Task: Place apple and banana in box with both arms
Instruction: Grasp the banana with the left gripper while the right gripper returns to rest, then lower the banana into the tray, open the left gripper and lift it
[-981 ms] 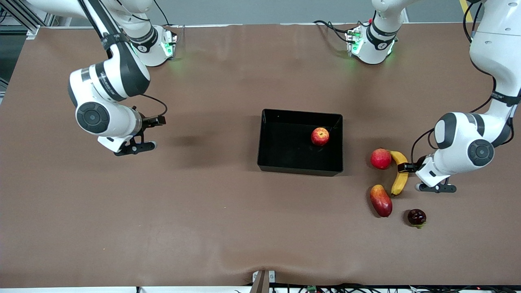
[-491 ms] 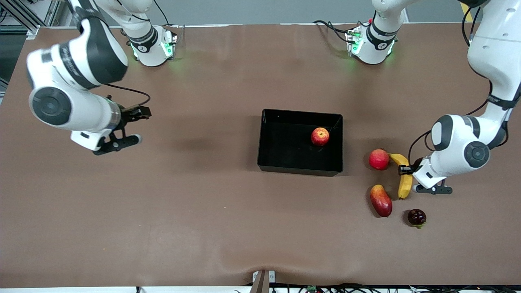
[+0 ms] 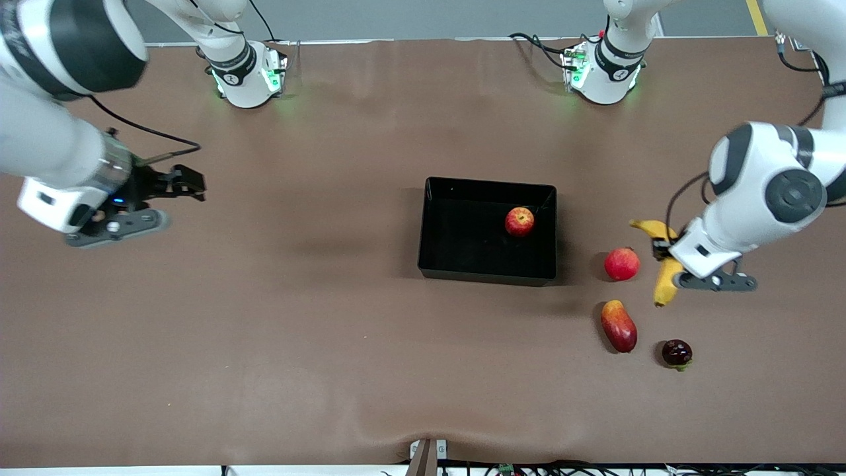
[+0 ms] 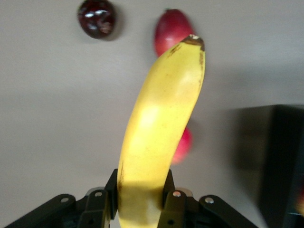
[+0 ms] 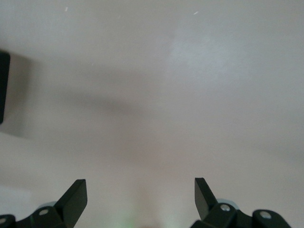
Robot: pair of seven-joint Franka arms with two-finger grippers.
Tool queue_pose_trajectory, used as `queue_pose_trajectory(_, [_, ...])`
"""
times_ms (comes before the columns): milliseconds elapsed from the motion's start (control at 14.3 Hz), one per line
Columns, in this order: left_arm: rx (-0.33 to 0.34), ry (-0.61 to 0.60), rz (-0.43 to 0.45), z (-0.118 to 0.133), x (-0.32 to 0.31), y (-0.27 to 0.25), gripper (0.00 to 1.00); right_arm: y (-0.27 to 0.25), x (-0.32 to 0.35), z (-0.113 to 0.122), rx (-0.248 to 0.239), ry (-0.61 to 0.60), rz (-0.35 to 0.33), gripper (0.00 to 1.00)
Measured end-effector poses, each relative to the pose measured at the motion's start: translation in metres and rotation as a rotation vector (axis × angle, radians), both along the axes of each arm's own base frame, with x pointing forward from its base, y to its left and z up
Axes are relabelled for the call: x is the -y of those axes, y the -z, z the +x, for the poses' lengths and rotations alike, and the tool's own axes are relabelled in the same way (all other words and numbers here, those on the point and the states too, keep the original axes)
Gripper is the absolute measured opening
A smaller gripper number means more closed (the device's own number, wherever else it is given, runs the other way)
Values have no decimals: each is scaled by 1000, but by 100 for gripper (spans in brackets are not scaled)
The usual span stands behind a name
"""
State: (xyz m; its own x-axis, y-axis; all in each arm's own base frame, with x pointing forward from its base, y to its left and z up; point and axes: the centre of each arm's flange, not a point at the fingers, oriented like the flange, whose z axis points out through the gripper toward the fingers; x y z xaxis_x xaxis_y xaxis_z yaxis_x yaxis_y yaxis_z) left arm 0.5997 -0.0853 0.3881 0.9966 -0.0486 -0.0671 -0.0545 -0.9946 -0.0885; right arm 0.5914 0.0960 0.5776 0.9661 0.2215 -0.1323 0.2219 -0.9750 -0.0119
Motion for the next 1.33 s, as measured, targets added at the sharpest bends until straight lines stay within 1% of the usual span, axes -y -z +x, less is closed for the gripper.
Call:
queue_pose_trajectory(140, [4, -80, -15, -17, 62, -3, 38, -15, 31, 6, 33, 61, 0, 100])
queue_pose_trajectory(280, [-6, -153, -28, -34, 117, 5, 38, -28, 52, 8, 57, 111, 10, 100])
queue_pose_trajectory(561, [-36, -282, -54, -68, 208, 37, 38, -57, 88, -4, 102, 206, 47, 100])
queue_pose_trajectory(771, [-69, -339, -101, -93, 266, 72, 38, -75, 109, -13, 130, 256, 57, 100])
queue_pose_trajectory(1051, [-123, -358, -140, -124, 319, 125, 38, -88, 107, -24, 144, 292, 58, 100])
queue_pose_trajectory(1192, [-114, -347, -118, -134, 331, 154, 38, -90, 107, -30, 141, 295, 57, 100])
queue_pose_trajectory(1332, [-103, -352, -113, -137, 338, 177, 38, -87, 111, -39, 116, 303, 55, 100])
